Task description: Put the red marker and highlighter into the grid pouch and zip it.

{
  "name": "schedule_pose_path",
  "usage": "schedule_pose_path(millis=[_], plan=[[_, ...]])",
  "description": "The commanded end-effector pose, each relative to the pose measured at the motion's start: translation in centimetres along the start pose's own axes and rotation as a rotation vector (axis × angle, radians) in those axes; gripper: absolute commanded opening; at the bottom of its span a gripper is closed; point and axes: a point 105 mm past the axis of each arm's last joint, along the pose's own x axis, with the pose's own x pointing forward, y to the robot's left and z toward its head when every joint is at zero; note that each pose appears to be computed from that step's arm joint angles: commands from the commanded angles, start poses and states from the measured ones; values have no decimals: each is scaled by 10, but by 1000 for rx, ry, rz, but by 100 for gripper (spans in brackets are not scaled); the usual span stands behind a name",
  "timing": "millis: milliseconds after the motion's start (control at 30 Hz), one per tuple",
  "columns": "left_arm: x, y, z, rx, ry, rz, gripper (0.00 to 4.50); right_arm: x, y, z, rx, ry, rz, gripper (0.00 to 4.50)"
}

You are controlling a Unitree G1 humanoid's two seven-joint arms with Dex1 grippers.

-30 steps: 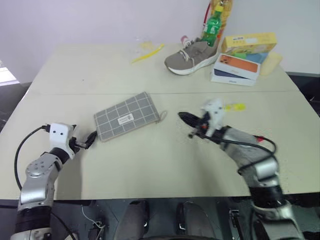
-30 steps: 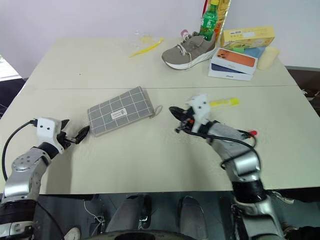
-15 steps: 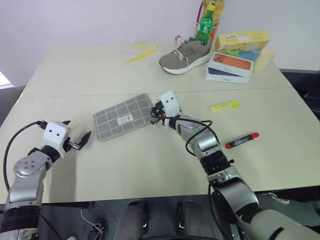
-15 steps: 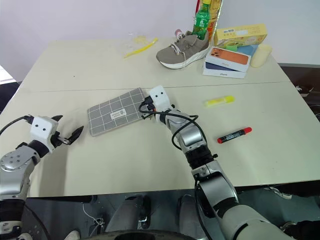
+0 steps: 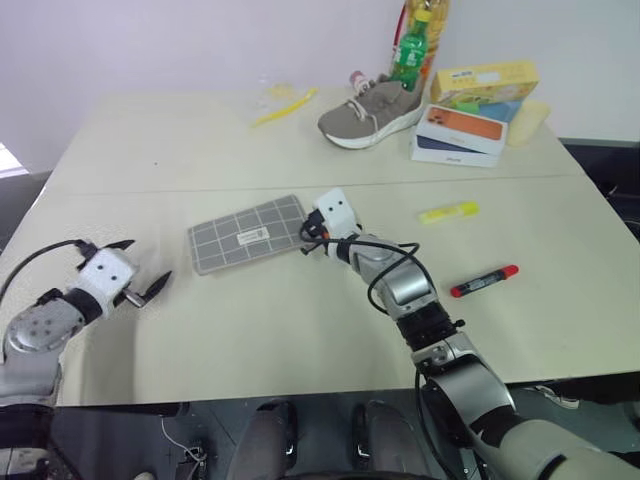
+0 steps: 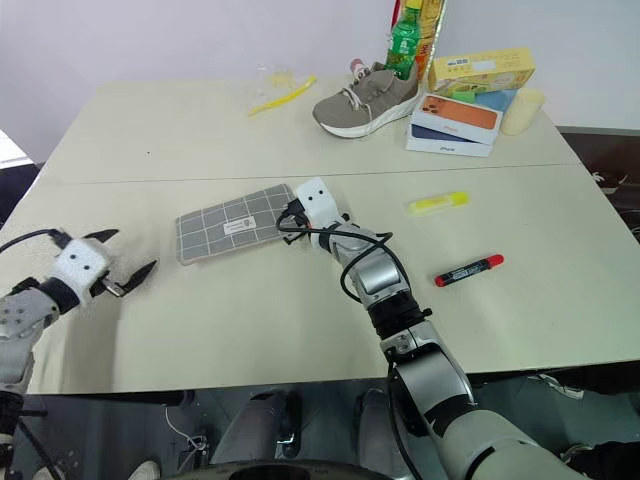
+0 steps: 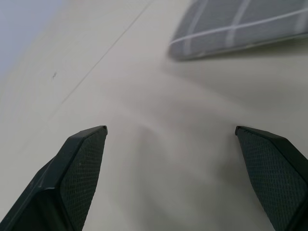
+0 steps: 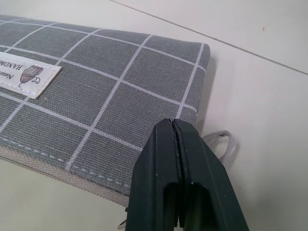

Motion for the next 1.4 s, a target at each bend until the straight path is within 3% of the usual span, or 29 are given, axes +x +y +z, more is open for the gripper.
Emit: schedule_pose_path(millis=[33,300,400,600,733,867,1000,1100,1333,1400], plan=[[11,-16,17,153,-84,-126,450,2,11,-2,-6,9,33,2],[35,-32,43,339,-233,-237,450,3,12,1,-22,4,36,2],[43,-39,49,392,-281,-280,321,3,12,2,-31,2,36,0],[52,-35,56,426,-336,-265,5,1,9,1,-50,6,29,0],[53,-29,61,410,-365,-227,2,-1,7,4,-50,-12,16,0],[57,-26,70,190,-393,-181,2,-15,-15,28,-151,-120,-65,0],[56,-33,86,7,-414,-192,2,-43,-30,39,-231,-159,-35,0],[54,-38,102,-139,-424,-154,0,-79,-51,40,-187,-148,-19,88],[51,-56,123,-336,-437,-119,0,-120,-69,41,-121,-148,-57,447],[51,-65,128,-339,-437,-145,0,-122,-61,39,-108,-145,-31,447]])
